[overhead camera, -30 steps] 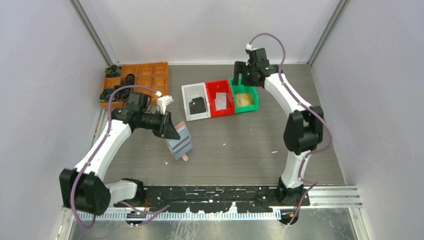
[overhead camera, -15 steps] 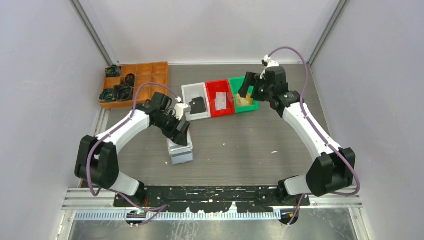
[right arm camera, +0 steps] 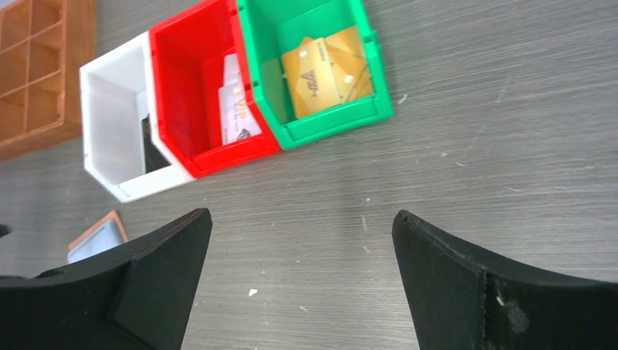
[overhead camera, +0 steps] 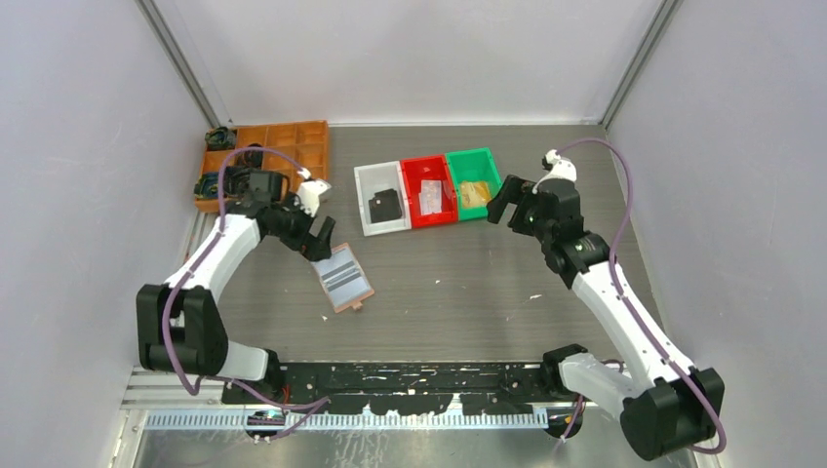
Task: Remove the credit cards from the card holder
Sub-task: Place the card holder at the center of the board, then reset both arms
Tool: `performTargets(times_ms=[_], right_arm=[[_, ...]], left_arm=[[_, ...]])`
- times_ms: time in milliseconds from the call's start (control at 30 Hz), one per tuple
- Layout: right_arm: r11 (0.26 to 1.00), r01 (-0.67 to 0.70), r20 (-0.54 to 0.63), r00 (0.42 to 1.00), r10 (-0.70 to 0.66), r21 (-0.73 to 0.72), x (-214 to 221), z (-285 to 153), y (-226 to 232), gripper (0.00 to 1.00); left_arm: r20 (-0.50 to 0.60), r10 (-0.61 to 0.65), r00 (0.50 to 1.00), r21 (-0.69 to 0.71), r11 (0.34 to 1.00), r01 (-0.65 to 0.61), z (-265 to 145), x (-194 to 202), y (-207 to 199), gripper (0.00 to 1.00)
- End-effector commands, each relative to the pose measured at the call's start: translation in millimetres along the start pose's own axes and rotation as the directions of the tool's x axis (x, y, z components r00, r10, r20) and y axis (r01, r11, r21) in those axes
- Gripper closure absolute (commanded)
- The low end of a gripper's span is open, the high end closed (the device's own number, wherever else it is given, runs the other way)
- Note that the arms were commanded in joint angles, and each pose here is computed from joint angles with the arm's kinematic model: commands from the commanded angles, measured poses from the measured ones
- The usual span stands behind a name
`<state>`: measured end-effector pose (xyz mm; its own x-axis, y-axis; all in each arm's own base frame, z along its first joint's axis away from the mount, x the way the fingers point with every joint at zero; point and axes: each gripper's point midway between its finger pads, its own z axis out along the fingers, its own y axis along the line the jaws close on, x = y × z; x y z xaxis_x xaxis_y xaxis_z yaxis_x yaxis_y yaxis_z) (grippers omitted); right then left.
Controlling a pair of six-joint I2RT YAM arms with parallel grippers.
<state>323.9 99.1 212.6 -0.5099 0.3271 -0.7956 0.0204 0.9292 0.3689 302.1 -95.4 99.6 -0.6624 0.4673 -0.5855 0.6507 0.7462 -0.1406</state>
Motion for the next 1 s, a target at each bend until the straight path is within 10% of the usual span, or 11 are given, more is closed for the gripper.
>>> performTargets(times_ms=[0,433,967], right_arm=[[0.994,-0.036,0.182,0.983,0.017,0.102,-15.8,-7.8,-27.9,0.0],[0.777,-0.196,0.491,0.856,-0.163,0.598,-5.3,-17.5,-167.6,0.0],[0.796,-0.096,0.472,0.845,-0.252,0.597,21.0,50.3,-194.3,0.0]], left_arm=[[0.144,0.038,0.989,-0.073,0.997,-0.027,-39.9,-23.8,15.2,0.0],[0.6,-0.19,0.777,-0.202,0.904,0.377,-38.5,-11.7,76.8,0.0],[0.781,-0.01,0.625,-0.337,0.835,0.434,-10.2,0.8,123.2,0.0]])
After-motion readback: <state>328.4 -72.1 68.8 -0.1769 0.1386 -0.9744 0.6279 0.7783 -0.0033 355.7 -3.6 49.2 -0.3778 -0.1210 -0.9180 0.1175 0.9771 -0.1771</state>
